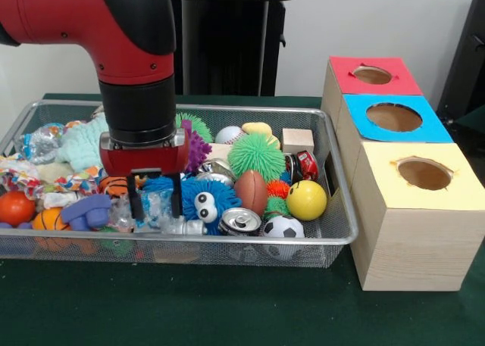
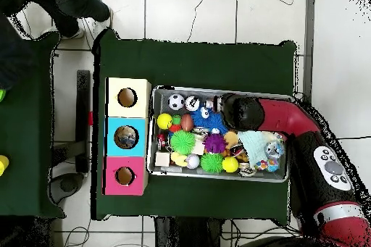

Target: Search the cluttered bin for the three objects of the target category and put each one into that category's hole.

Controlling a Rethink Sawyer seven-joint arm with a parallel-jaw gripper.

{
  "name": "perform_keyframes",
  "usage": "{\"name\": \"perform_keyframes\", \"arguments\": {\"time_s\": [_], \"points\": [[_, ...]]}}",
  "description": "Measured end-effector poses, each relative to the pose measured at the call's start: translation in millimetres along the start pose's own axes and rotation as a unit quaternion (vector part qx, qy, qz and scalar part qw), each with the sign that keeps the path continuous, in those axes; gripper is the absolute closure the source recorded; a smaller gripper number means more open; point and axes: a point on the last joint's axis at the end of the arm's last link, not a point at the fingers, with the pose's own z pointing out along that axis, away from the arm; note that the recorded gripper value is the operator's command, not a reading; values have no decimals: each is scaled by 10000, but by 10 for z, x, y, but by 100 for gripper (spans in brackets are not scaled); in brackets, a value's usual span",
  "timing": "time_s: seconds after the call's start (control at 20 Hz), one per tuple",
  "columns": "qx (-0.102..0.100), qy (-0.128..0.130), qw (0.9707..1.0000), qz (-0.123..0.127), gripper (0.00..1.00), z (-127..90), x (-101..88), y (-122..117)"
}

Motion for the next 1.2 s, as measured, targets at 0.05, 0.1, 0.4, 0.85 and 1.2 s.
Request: {"name": "perform_keyframes", "arguments": {"time_s": [0.05,0.1,0.4,0.85,1.2], "points": [[-1,-4,10000,0,100,3,0,1],[-3,-7,10000,0,100,6,1,2],[26,-194,9998,-6,100,11,-43,-2],[42,-205,9998,-76,100,-36,-55,57],[-4,-25,10000,-20,100,-582,-104,229]]}}
